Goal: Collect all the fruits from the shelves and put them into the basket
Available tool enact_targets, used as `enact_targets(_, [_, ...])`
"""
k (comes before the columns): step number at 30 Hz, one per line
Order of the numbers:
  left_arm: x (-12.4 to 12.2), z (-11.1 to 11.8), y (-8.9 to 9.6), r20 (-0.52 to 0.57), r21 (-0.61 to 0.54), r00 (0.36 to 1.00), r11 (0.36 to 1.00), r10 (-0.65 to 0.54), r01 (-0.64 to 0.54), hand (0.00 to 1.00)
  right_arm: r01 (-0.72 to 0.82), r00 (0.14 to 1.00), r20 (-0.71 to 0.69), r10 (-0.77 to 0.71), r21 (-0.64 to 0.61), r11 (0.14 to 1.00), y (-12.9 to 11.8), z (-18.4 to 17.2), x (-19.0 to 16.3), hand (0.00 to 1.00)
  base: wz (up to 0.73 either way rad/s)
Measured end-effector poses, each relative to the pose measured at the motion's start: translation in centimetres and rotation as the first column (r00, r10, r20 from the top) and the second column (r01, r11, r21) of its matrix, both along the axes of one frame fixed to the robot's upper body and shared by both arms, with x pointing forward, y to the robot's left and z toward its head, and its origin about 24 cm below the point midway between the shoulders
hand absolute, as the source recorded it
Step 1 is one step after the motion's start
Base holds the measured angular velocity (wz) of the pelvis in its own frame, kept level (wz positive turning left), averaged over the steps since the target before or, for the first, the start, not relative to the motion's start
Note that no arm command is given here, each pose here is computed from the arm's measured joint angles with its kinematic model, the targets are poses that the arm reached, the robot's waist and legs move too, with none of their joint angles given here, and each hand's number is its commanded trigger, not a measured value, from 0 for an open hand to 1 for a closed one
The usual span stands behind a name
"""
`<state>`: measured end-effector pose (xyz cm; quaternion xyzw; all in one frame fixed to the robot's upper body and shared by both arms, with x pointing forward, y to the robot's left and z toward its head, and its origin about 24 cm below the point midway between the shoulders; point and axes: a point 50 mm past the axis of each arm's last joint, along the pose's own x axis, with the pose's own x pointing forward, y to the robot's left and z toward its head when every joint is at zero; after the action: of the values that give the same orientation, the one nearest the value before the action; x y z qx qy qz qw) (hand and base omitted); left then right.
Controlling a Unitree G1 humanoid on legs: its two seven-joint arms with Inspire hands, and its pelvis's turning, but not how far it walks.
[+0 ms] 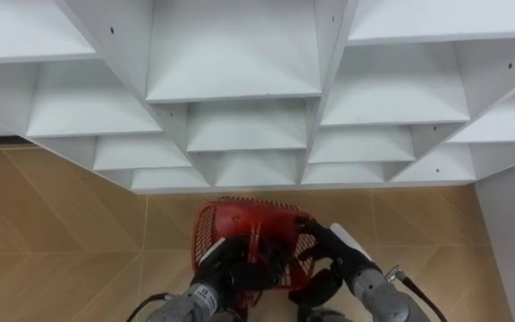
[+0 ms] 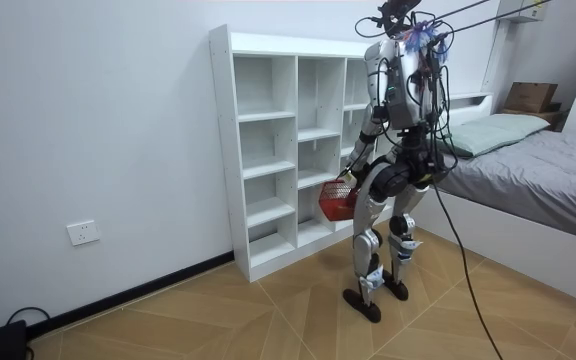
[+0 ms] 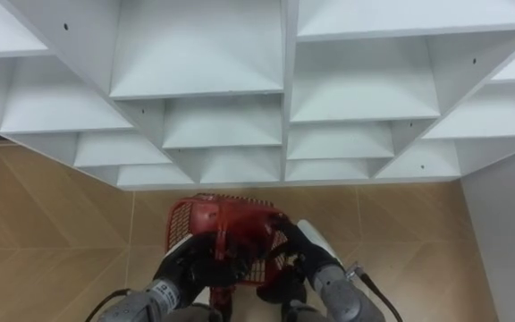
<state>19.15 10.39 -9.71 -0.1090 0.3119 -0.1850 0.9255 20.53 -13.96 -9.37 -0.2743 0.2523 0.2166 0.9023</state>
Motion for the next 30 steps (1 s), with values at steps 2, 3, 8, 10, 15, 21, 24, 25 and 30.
enact_targets(2, [0.01,0.01,0.01,0.0,0.0,1.0,1.0,0.0,0.0,1.0,0.0,1.0,0.001,0.0,0.006,1.0,0.21,0.02,0.03,0.0,0.0])
enact_targets(3, [0.0,0.0,0.01,0.0,0.0,1.0,1.0,-0.001,0.001,1.0,-0.001,1.0,0.0,0.001,0.01,1.0,0.33,0.01,0.02,0.0,0.0])
enact_targets(8, [0.0,0.02,-0.16,0.0,-0.006,1.0,1.0,-0.001,0.001,1.0,-0.004,1.0,-0.002,0.004,0.017,1.0,0.52,0.01,0.01,0.0,0.0])
enact_targets(10, [-0.03,0.02,-0.25,-0.001,-0.008,1.0,1.0,-0.002,0.002,1.0,-0.003,1.0,-0.004,0.003,0.017,1.0,0.53,-0.04,-0.04,0.0,0.0])
enact_targets(15, [-0.03,0.04,-0.44,-0.001,-0.014,1.0,1.0,-0.002,0.002,1.0,-0.003,1.0,-0.008,0.003,0.016,1.0,0.49,-0.1,-0.09,0.0,0.0])
enact_targets(21, [-0.04,0.04,-0.52,-0.001,-0.016,1.0,1.0,-0.003,0.003,1.0,-0.002,1.0,-0.012,0.002,0.015,1.0,0.47,-0.16,-0.13,0.0,0.0])
enact_targets(24, [-0.04,0.05,-0.58,-0.001,-0.017,1.0,1.0,-0.003,0.003,1.0,-0.002,1.0,-0.012,0.002,0.015,1.0,0.47,-0.17,-0.13,0.0,0.0])
enact_targets(25, [-0.04,0.05,-0.6,-0.001,-0.018,1.0,1.0,-0.003,0.003,1.0,-0.001,1.0,-0.012,0.002,0.015,1.0,0.46,-0.17,-0.14,0.0,0.0])
enact_targets(30, [-0.07,0.06,-0.78,-0.001,-0.022,1.0,1.0,-0.006,0.006,1.0,0.001,1.0,-0.026,-0.001,0.008,1.0,0.33,-0.42,-0.15,0.0,0.0])
